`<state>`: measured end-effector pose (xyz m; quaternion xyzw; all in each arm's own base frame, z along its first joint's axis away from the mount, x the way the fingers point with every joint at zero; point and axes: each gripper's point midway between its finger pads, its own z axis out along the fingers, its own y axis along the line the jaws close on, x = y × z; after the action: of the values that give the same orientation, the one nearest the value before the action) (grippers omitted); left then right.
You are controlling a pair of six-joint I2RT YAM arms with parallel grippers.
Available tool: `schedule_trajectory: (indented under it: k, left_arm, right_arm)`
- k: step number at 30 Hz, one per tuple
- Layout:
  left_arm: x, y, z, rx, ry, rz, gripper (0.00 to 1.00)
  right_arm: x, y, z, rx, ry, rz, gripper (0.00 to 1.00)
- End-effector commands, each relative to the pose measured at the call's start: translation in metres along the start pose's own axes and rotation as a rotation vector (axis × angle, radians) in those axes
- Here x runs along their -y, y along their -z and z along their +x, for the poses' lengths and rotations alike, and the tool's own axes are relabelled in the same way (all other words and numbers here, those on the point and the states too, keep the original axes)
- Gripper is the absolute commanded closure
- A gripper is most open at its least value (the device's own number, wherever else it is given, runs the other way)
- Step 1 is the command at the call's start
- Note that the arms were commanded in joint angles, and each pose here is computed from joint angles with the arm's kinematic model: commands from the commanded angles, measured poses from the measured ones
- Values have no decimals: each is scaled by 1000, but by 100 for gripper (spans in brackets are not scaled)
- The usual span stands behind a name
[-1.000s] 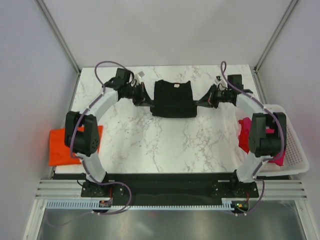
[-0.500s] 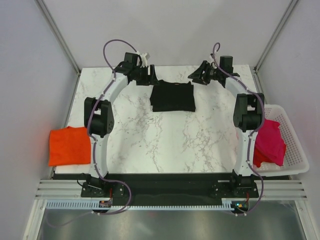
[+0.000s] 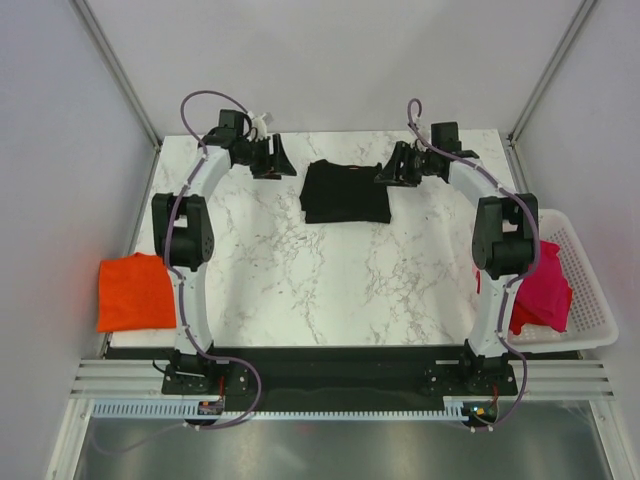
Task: Fold and stack the t-shirts
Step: Neatly place the folded tshirt to the corner
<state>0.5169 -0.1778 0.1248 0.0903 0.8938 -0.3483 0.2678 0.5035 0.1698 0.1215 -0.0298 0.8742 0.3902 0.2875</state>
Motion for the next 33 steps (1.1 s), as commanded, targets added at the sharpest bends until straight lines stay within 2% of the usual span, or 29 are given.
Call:
schedule_trajectory:
  k: [1, 6, 15, 23, 31, 33]
  left_arm:
    - [-20, -13, 1, -11, 78, 71, 29]
    - [-25, -34, 20, -59, 137, 132, 29]
    - [-28, -79, 39, -103, 129, 157, 27]
    - [-1, -110, 63, -168, 128, 223, 30]
    - [4, -120, 63, -160, 142, 244, 44]
    - [8, -120, 61, -159, 150, 268, 51]
  right_arm:
    - [16, -1, 1, -32, 153, 116, 43]
    - [27, -9, 16, -82, 165, 141, 43]
    - [43, -40, 35, -149, 189, 161, 44]
    - [51, -53, 45, -175, 190, 182, 43]
    - [44, -54, 51, -189, 222, 187, 43]
    - [39, -53, 53, -194, 241, 191, 43]
